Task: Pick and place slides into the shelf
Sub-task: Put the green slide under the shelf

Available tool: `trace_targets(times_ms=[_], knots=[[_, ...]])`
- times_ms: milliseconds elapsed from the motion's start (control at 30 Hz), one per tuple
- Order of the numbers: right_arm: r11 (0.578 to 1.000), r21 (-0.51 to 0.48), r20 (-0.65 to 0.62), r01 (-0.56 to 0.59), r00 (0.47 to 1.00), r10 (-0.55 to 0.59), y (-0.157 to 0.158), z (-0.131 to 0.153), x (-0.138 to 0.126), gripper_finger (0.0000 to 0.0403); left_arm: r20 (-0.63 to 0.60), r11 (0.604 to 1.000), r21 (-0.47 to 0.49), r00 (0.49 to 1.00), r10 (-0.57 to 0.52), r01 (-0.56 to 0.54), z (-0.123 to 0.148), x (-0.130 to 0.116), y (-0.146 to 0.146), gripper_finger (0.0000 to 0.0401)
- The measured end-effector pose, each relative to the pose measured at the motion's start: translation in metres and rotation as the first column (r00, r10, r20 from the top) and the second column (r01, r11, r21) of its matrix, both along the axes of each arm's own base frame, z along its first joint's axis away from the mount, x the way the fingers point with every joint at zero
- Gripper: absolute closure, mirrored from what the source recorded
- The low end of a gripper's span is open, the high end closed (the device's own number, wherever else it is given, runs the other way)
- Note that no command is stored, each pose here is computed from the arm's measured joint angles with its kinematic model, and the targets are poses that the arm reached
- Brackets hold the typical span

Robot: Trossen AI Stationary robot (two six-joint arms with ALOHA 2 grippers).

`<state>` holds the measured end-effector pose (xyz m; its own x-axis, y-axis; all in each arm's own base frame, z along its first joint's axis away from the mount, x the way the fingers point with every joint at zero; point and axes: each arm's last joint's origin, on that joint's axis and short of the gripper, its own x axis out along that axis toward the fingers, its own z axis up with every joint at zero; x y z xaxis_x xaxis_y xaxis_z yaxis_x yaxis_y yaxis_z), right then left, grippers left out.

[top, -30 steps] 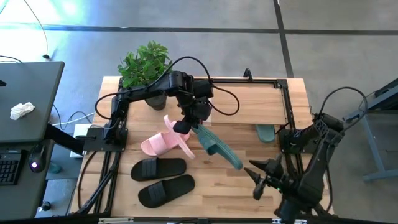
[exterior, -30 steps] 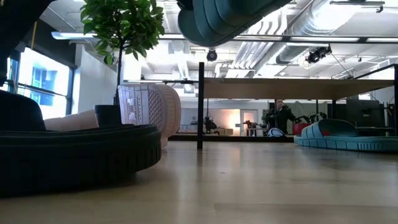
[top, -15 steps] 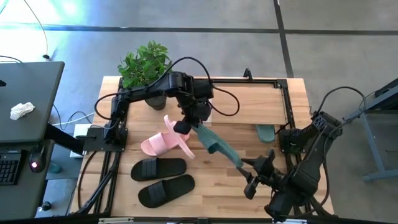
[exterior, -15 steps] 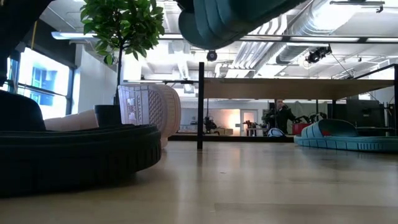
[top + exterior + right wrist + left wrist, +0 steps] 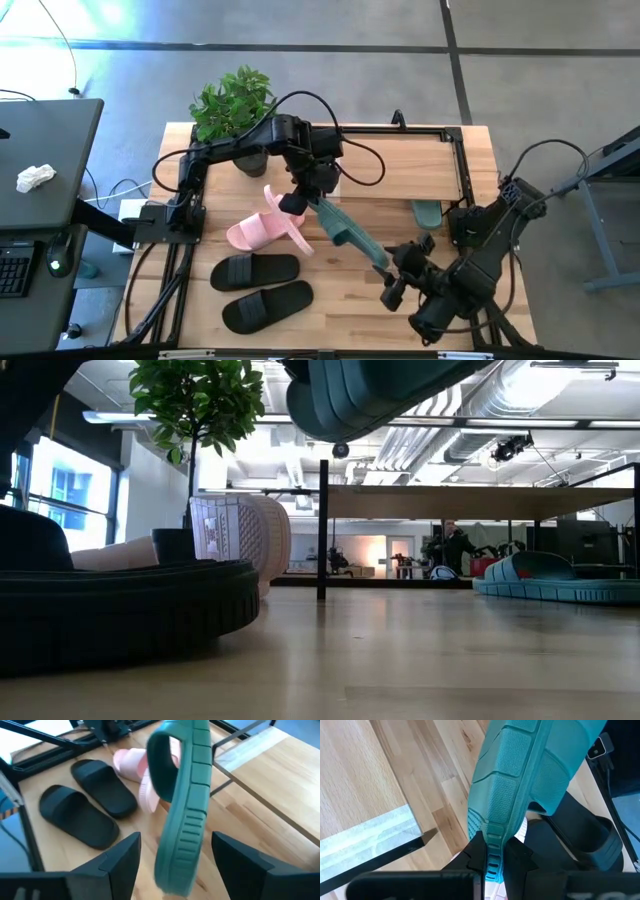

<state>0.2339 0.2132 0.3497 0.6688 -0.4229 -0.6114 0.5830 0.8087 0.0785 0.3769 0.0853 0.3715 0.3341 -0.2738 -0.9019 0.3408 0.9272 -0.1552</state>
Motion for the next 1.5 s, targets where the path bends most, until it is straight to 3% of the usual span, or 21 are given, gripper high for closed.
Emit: trace_targets(times_ms=[400,533,767,1167,1500], knots=[[0.996,0.047,-0.116,0.078,0.991,-0.072,-0.027,-0.004,0.019,0.0184,-0.001,1.000,0.002,1.000,0.000,0.000,0.000,0.000,0.000,0.0377],[0.996,0.022,-0.129,0.082,0.988,-0.079,-0.032,-0.004,0.020,0.0236,0.000,1.000,0.002,1.000,0.000,0.000,0.000,0.000,0.000,0.0377],[0.999,-0.023,-0.163,0.040,0.986,-0.043,-0.033,-0.004,0.021,0.0367,-0.004,1.000,0.012,1.000,0.003,-0.003,0.000,0.000,0.000,0.0359],[0.994,-0.079,-0.232,0.076,0.968,-0.093,-0.036,-0.006,0.006,0.0367,0.026,0.999,-0.020,0.999,-0.035,0.035,0.003,-0.001,-0.001,0.0268],[0.998,-0.011,-0.193,0.070,0.979,-0.070,-0.015,-0.005,-0.012,0.0367,0.081,0.999,-0.008,0.996,-0.036,0.037,0.024,-0.018,-0.006,0.0260]])
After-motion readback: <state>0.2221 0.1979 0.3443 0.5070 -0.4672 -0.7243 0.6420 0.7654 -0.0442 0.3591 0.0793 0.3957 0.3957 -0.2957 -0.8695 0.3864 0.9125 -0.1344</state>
